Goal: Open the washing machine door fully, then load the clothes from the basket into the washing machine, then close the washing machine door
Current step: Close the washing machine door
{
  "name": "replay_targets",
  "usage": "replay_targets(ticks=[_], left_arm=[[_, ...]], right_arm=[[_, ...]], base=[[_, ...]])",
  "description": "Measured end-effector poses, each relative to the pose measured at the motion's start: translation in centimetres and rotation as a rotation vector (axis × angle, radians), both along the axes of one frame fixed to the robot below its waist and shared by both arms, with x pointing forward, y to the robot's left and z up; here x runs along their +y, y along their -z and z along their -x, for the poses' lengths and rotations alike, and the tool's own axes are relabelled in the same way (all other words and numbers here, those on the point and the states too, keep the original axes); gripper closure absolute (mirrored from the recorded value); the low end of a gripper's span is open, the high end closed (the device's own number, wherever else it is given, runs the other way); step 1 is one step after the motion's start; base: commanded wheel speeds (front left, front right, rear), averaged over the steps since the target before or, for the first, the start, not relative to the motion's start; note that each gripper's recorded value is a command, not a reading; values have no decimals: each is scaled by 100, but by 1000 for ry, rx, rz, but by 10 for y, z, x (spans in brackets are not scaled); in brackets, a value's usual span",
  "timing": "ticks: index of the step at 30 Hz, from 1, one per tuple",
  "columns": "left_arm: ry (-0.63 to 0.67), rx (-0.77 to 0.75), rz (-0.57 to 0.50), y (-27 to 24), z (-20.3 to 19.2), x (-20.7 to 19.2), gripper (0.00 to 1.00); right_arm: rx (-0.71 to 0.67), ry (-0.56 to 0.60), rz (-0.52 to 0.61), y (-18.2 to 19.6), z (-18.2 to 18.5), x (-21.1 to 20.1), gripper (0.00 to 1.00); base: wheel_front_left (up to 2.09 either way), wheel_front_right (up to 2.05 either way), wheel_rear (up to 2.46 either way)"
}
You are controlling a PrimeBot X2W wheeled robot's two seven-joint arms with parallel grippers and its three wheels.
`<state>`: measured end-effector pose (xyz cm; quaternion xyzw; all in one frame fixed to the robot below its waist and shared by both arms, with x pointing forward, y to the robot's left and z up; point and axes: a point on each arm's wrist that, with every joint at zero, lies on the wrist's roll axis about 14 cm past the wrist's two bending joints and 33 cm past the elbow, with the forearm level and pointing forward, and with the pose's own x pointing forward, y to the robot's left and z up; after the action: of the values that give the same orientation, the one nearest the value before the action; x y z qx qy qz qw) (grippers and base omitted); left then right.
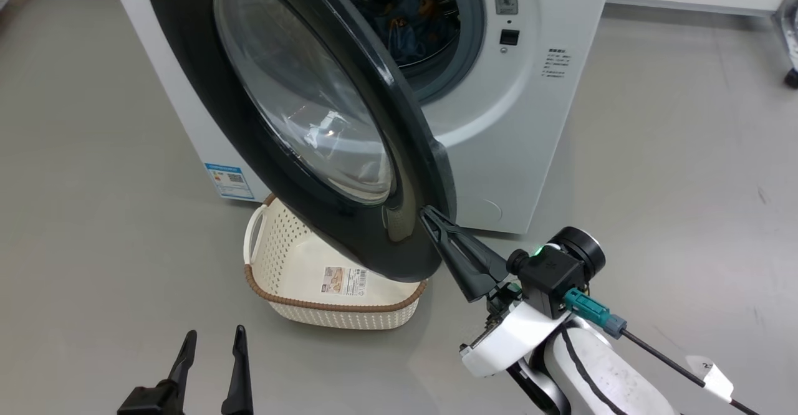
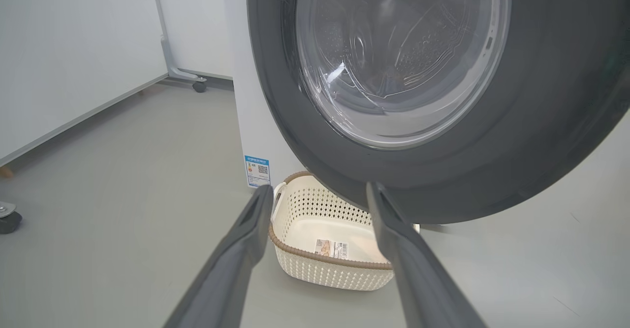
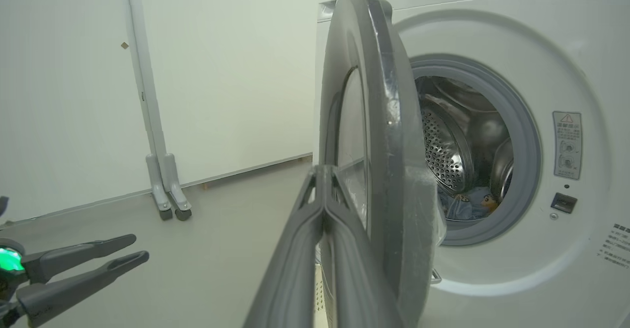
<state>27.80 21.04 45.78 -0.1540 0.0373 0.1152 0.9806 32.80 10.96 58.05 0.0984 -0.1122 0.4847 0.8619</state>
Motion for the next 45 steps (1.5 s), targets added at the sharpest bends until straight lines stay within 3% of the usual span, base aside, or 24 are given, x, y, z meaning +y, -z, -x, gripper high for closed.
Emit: replay_targets(ticks=[7,21,45], left_arm=[[-42,2,0,-1,0,10,0],[-179,71,-21,10,12,45,0],[-64,114,-9,27,-25,24,0]], right_arm=[[89,-2,31,30,-22,8,100],[128,-72,9,42,-54,41,100],[118,56,-19,49,-127,14,100]], base=[[0,0,0],[0,0,0],[0,0,0]])
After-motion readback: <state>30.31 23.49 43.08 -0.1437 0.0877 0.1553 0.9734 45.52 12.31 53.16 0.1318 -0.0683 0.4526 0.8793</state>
